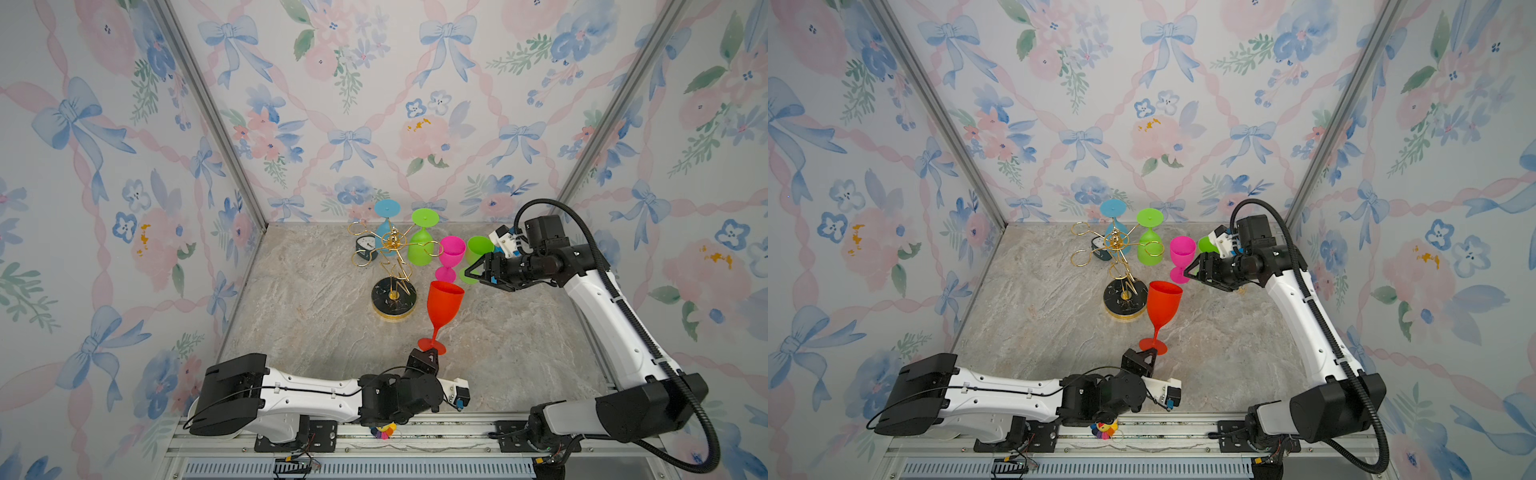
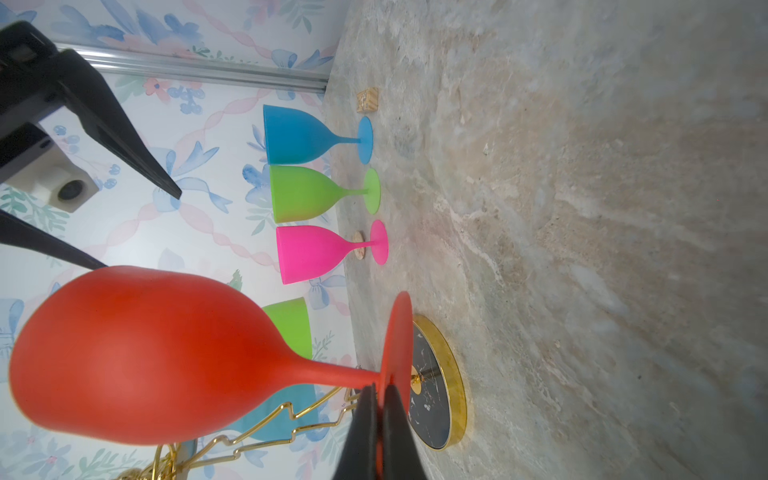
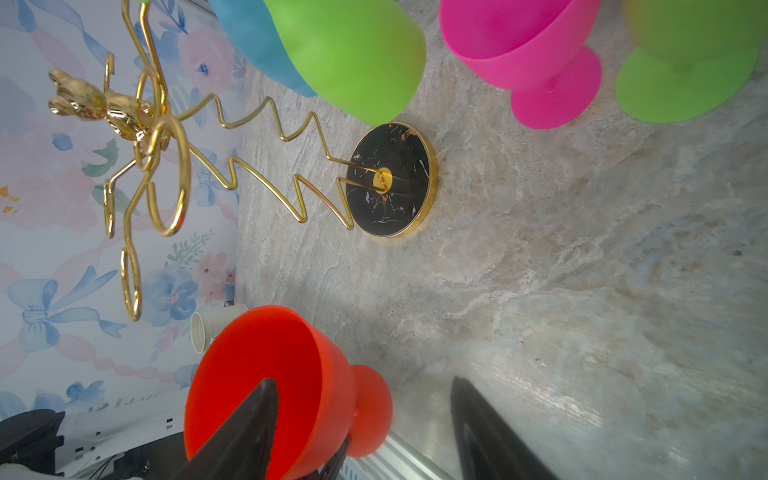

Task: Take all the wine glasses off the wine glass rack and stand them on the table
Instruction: 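Open the left gripper off the red glass base while the right carries it away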

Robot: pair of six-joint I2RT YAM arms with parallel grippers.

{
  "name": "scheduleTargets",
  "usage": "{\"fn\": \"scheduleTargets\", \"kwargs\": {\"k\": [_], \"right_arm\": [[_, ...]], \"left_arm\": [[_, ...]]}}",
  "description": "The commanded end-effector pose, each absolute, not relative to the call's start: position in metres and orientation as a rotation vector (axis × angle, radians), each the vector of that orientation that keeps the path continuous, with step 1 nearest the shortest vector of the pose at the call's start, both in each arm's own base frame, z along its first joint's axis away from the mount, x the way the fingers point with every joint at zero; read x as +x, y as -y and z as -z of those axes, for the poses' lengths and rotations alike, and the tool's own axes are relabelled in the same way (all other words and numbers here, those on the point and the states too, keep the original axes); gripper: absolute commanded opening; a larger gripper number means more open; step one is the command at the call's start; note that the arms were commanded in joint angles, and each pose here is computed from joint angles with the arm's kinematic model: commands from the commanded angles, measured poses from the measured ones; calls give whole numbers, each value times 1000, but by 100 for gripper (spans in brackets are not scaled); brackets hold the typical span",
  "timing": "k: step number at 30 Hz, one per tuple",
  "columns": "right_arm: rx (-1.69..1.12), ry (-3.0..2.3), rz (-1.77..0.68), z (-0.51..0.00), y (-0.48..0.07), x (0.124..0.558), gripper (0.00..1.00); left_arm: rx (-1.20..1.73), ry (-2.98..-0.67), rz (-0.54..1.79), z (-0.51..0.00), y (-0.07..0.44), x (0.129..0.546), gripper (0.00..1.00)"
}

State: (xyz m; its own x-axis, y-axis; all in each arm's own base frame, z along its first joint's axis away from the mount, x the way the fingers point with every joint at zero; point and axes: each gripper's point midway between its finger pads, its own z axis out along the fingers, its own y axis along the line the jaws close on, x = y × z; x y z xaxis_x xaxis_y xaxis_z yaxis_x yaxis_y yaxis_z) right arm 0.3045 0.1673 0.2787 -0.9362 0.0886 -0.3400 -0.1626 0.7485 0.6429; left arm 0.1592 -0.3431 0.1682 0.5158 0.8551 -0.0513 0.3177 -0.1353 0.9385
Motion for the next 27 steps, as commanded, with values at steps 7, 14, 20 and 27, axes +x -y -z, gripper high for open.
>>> {"fn": "scheduleTargets", "kwargs": {"k": [7,14,20,27], "right_arm": [[-186,-2705,-1010,-274,-189,291,57],[-245,-2737,-1002,-266,-200,289,49],[-271,-2764,-993,-260,-202,285,35],[-290,-2783,-992,-257,-204,281,24]], "left_arm": [[1675,-938,-754,-171,336,165,0],[1702,-915,-811,-163,332,167,0],[1710,-906,-828,-161,331,167,0],[1718,-888,-866,-160,329,169,0]]}}
